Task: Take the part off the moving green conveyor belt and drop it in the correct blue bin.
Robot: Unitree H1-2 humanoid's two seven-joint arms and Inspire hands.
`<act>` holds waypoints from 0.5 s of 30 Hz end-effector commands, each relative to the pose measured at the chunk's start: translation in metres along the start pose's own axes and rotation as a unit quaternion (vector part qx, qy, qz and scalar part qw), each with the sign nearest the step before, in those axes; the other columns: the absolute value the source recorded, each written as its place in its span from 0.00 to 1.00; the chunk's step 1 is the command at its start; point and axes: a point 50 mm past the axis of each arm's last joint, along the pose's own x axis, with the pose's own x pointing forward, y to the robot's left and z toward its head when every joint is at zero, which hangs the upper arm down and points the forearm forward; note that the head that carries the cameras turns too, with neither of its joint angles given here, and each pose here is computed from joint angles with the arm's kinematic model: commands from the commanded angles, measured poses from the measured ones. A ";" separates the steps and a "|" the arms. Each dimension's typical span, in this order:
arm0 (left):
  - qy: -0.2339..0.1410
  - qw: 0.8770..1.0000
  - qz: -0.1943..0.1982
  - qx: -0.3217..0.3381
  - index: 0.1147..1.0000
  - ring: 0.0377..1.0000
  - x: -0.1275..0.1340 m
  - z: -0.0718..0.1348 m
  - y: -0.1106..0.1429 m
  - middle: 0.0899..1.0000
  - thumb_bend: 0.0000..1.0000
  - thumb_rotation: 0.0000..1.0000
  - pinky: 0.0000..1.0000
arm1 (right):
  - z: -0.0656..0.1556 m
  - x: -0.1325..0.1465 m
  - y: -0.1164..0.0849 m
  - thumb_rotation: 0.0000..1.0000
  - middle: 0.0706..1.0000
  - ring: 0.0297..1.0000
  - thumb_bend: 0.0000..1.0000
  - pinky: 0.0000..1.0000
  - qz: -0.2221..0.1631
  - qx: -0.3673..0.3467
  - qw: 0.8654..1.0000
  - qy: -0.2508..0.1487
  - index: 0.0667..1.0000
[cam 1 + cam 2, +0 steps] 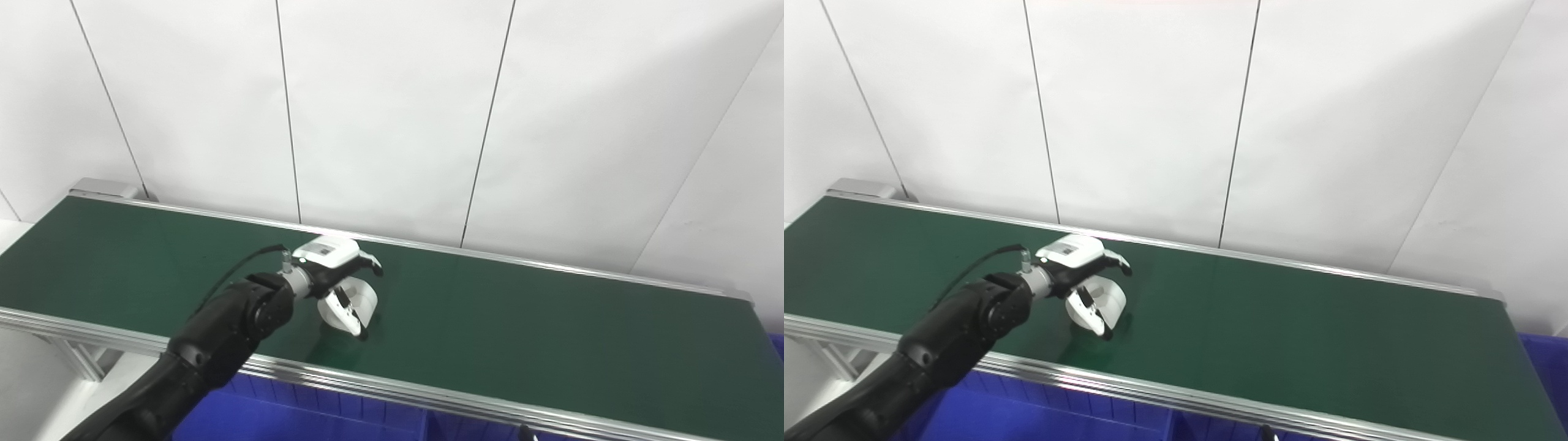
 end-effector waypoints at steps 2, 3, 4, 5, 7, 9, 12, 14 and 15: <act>-0.002 0.997 0.070 0.033 0.76 0.85 0.009 -0.002 0.031 0.83 1.00 0.37 0.79 | 0.016 0.005 0.005 1.00 1.00 0.95 0.93 0.90 -0.004 0.005 0.999 -0.046 1.00; -0.002 0.996 0.077 0.034 0.76 0.84 0.011 -0.001 0.029 0.82 1.00 0.35 0.78 | 0.016 0.004 0.006 1.00 1.00 0.95 0.93 0.90 -0.004 0.005 0.999 -0.046 1.00; -0.003 0.996 0.083 0.034 0.75 0.84 0.012 0.000 0.027 0.82 0.99 0.35 0.78 | 0.017 0.004 0.006 1.00 1.00 0.95 0.93 0.90 -0.004 0.006 0.999 -0.047 1.00; -0.004 0.996 0.083 0.035 0.75 0.83 0.014 0.002 0.025 0.81 1.00 0.34 0.78 | 0.017 0.004 0.006 1.00 1.00 0.95 0.93 0.90 -0.004 0.006 0.999 -0.046 1.00; -0.009 0.996 0.080 0.036 0.71 0.81 0.017 0.007 0.022 0.77 1.00 0.32 0.76 | 0.018 0.003 0.007 1.00 1.00 0.95 0.94 0.90 -0.003 0.007 0.999 -0.046 1.00; -0.013 0.996 0.077 0.037 0.66 0.76 0.019 0.013 0.019 0.72 0.98 0.27 0.72 | 0.019 0.002 0.007 1.00 1.00 0.95 0.94 0.90 -0.002 0.006 0.999 -0.046 1.00; -0.018 0.995 0.074 0.059 0.62 0.72 0.024 0.021 0.014 0.68 0.97 0.22 0.69 | 0.019 0.002 0.007 1.00 1.00 0.95 0.95 0.89 -0.002 0.008 0.999 -0.044 1.00; -0.023 0.993 0.073 0.086 0.58 0.62 0.028 0.026 0.010 0.62 0.94 0.15 0.60 | 0.020 0.001 0.007 1.00 1.00 0.95 0.96 0.89 -0.002 0.010 0.999 -0.043 1.00; -0.025 0.992 0.074 0.095 0.55 0.56 0.030 0.028 0.009 0.58 0.91 0.10 0.54 | 0.020 0.000 0.007 1.00 1.00 0.95 0.95 0.89 -0.002 0.010 0.999 -0.043 1.00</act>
